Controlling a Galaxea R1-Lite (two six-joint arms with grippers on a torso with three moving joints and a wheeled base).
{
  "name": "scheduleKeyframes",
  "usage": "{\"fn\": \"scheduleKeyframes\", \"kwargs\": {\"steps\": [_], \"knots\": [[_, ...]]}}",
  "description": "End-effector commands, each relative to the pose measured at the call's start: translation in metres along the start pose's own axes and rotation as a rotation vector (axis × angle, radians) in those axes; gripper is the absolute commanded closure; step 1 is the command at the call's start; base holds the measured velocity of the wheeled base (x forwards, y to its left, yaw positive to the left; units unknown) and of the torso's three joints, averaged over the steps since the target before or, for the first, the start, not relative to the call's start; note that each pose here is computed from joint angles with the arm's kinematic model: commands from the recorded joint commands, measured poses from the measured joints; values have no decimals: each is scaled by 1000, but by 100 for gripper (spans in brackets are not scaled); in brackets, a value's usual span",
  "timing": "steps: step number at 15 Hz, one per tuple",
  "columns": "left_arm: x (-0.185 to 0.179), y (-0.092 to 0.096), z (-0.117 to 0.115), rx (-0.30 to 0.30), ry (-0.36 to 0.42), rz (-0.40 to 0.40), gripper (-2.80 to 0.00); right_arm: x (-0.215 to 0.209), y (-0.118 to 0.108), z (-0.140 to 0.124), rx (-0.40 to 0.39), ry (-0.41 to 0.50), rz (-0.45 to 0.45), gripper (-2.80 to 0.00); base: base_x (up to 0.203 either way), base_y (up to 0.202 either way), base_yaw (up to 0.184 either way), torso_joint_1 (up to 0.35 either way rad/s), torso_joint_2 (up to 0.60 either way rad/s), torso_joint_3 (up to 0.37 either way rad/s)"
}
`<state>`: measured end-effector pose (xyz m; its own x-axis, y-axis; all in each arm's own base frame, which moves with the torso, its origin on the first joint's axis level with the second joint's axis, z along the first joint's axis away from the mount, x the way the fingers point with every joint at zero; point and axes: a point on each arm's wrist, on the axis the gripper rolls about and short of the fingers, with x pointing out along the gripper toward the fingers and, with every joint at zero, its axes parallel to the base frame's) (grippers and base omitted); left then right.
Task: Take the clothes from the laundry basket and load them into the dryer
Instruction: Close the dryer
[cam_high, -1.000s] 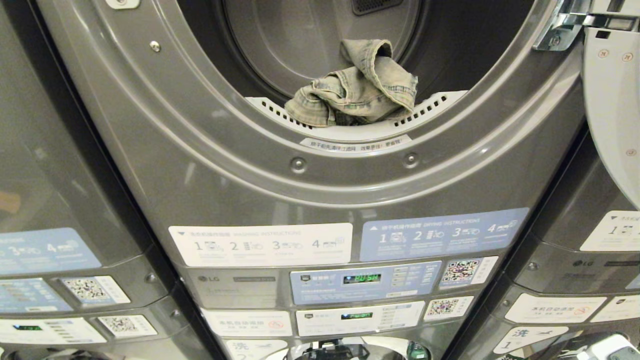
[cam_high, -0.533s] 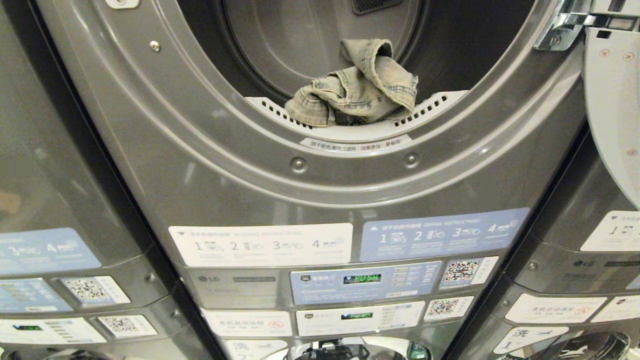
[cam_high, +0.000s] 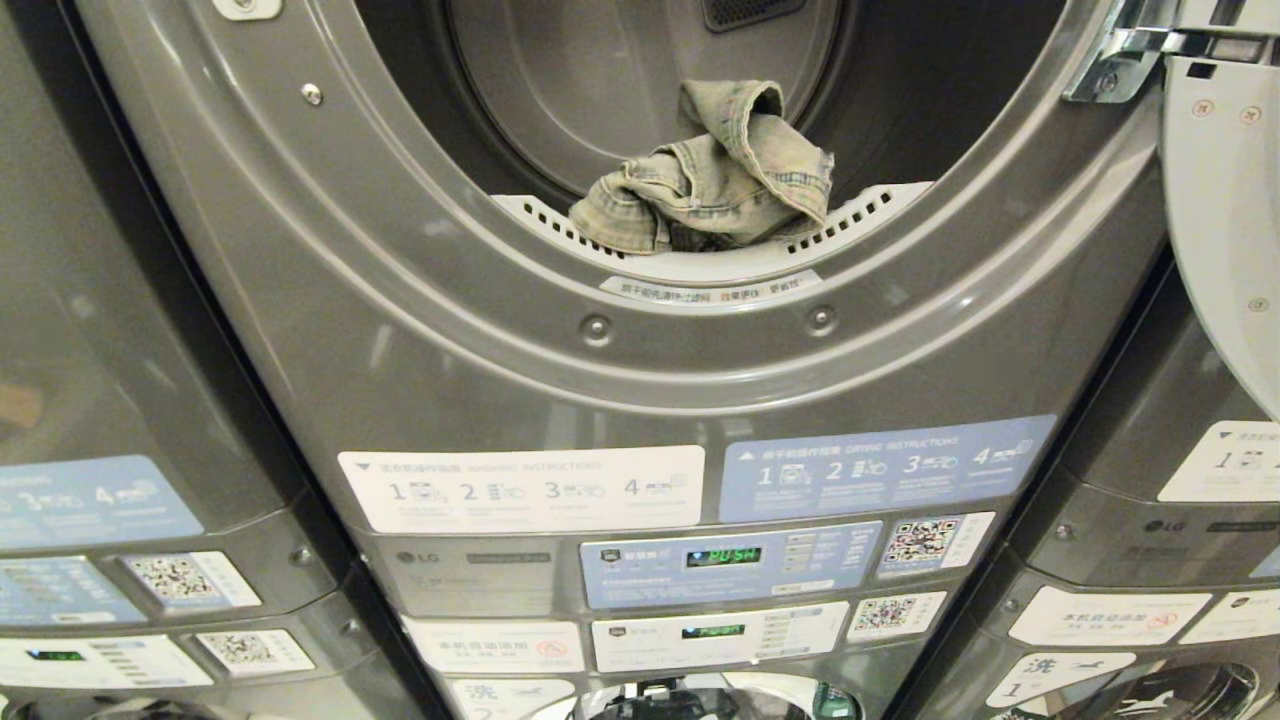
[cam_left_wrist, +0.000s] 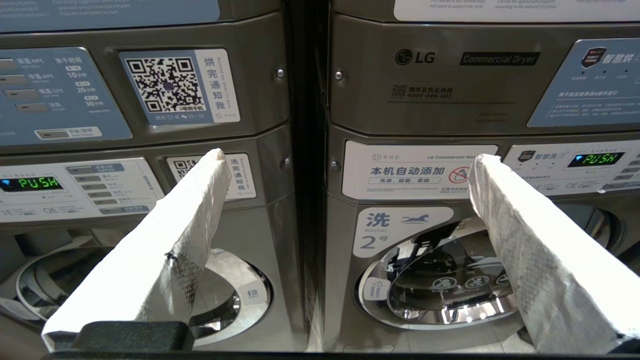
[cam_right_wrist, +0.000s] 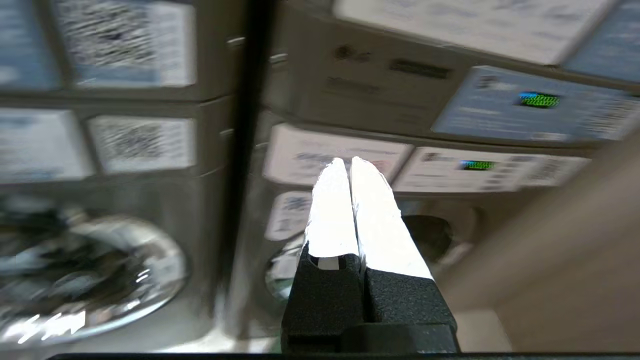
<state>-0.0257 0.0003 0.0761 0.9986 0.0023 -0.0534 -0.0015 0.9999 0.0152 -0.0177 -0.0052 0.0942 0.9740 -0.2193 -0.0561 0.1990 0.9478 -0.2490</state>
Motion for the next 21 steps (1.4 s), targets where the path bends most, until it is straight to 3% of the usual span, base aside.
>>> {"fn": "scheduleKeyframes", "kwargs": {"steps": [1,6,21], "knots": [[0,0,0,-1,0,1,-280,-12,2,-9,19,-63,89,0,0,0,0,0,0,0],[0,0,0,5,-1,1,-280,-11,3,-10,56,-45,105,0,-13,0,0,3,1,1],[0,0,0,-1,-1,1,-280,-11,3,-9,64,-56,106,0,-192,0,2,2,3,3]]}}
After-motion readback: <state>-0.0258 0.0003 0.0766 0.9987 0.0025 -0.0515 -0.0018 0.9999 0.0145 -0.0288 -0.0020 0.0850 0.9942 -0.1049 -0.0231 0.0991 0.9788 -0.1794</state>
